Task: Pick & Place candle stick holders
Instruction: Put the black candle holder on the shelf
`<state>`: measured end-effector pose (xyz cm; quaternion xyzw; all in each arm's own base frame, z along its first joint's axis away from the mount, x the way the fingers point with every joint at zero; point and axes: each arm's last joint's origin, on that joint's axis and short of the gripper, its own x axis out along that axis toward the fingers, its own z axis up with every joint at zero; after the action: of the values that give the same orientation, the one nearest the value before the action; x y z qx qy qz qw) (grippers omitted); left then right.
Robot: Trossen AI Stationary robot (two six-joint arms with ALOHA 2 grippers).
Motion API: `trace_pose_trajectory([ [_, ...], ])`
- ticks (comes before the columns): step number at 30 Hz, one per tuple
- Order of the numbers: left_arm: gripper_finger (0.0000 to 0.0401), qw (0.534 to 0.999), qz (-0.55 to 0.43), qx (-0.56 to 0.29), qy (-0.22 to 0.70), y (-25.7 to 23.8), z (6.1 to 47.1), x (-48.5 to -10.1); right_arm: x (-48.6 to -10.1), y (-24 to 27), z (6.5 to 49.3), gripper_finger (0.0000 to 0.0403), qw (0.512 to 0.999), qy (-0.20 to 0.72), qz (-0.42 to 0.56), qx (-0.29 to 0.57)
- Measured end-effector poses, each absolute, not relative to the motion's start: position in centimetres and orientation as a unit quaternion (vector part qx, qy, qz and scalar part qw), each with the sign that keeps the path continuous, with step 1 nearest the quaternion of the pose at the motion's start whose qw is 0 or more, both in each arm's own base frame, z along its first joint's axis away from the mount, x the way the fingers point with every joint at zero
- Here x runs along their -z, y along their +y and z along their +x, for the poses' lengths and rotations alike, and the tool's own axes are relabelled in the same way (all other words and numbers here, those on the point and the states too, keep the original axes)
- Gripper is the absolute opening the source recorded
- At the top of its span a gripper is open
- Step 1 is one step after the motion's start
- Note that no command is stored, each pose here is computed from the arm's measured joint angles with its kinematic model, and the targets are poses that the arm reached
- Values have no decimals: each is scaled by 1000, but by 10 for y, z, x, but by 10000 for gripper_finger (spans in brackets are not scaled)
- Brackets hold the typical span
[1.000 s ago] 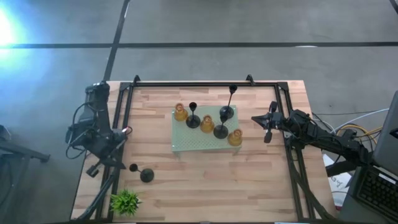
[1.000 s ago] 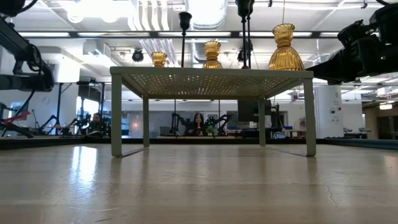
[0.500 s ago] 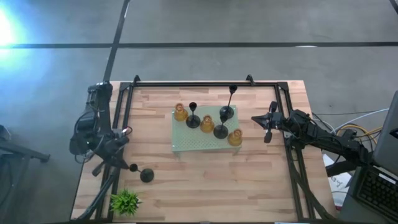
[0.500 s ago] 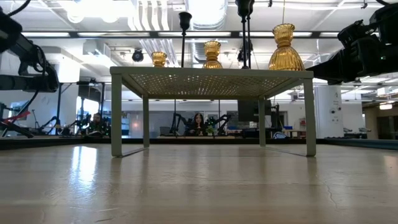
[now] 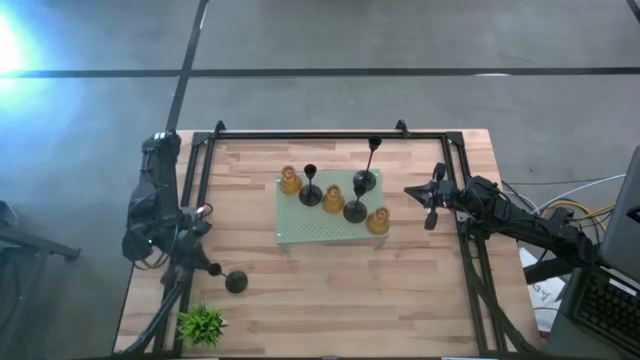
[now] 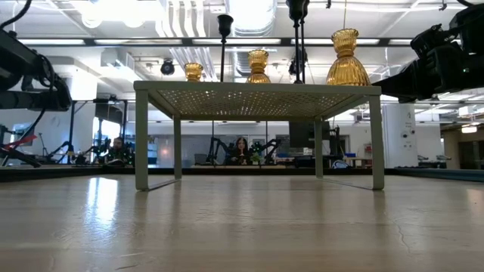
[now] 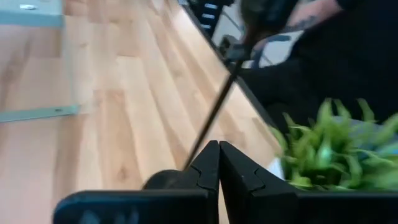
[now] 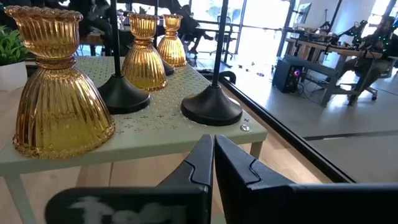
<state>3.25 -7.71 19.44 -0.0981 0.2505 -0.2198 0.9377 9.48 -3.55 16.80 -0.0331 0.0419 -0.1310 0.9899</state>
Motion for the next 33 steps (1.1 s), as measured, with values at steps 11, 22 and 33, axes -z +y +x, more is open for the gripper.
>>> trace_pose_trajectory([
  [11,52,962,-70,170,203,-74,35,-191,-168,-36,95,9,990,42,-33,131],
  [22,124,960,-98,171,196,-77,35,-194,-168,-36,95,9,990,42,-33,131],
  [33,147,964,-74,196,162,-85,37,-190,-168,-36,95,9,990,42,-33,131],
])
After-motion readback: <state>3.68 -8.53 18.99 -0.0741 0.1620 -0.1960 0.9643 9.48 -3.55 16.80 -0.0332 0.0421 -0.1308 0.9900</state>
